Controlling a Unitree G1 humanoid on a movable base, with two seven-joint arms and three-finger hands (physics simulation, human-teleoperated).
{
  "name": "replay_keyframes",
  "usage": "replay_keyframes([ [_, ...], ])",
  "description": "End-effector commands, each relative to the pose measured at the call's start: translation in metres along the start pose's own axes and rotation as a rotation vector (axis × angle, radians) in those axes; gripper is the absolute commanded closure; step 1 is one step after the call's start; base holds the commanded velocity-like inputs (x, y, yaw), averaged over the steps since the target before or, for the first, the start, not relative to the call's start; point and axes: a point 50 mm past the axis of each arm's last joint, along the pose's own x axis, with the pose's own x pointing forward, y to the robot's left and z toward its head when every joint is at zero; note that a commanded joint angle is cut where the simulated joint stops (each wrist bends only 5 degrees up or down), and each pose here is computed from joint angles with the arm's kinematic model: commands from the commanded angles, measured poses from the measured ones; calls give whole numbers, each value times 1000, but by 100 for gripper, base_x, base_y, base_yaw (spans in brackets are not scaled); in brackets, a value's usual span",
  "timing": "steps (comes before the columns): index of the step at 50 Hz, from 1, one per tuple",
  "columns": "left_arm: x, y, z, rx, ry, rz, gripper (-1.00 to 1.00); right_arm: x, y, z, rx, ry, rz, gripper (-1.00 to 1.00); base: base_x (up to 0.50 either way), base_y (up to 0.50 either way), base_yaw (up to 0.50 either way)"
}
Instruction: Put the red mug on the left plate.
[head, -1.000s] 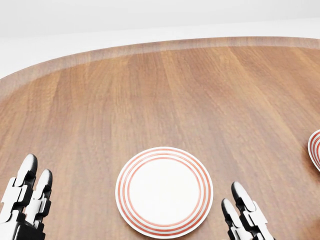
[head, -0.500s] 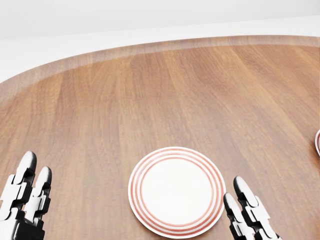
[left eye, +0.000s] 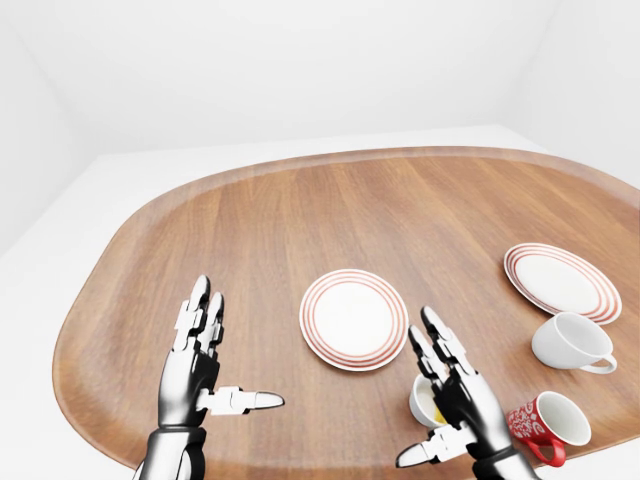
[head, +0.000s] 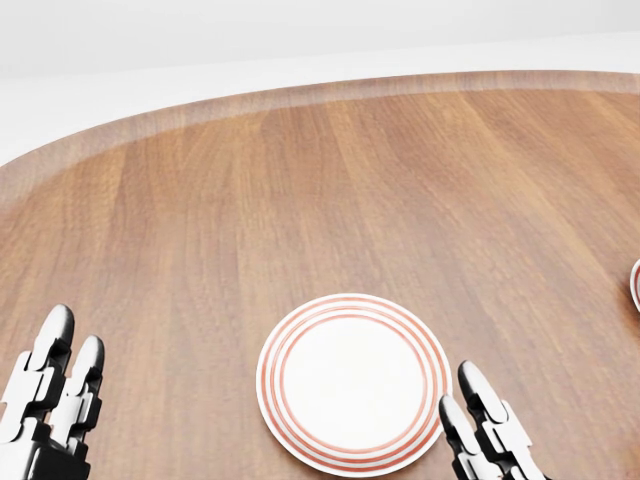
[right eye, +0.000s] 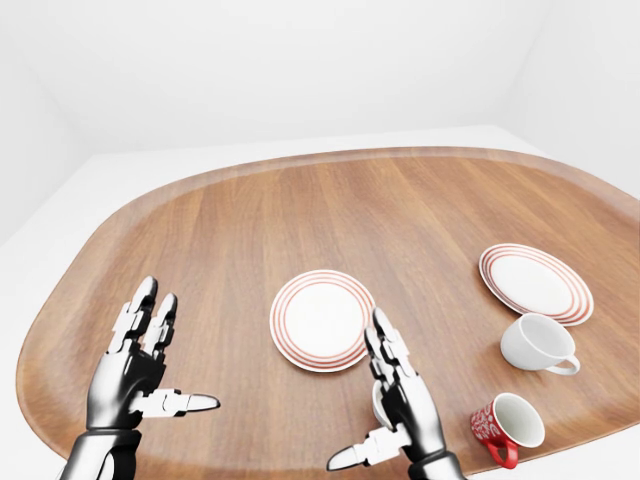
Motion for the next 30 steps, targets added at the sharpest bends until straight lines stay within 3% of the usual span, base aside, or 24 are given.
replay_keyframes([
  [1,0,0,0,1,2,-1,-100,-2,-1,-3,0,19,-30,-100,0,0,0],
  [6,1,-1,0,6,-2,-1,-100,0,-16,-11,-132,84,-178,-100,0,0,0],
  [9,3,-1,1,7,-7,0,-100,-9,-26,-16,-331,175,-378,-100,0,0,0],
  [10,3,-1,1,8,-7,0,-100,-10,-26,-16,-338,177,-383,-100,0,0,0],
  [13,5,-2,3,14,-18,-3,-100,-22,-38,-12,-587,240,-625,-100,0,0,0],
  [15,8,-4,5,27,-29,-4,-100,-27,-40,-8,-819,270,-768,-100,0,0,0],
  [16,9,-5,5,29,-30,-5,-100,1,-34,111,-957,-145,-602,-100,0,0,0],
  [17,10,-5,5,30,-31,-4,-100,7,-37,134,-1020,-136,-614,-100,0,0,0],
  [18,10,-5,5,29,-33,-3,-100,14,-31,148,-1180,-146,-626,-100,0,0,0],
  [24,11,-4,8,29,-47,4,-100,16,-37,182,-1439,-167,-632,-100,0,0,0],
  [30,13,-4,10,31,-61,8,-100,14,-62,185,-1581,54,-672,-100,0,0,0],
])
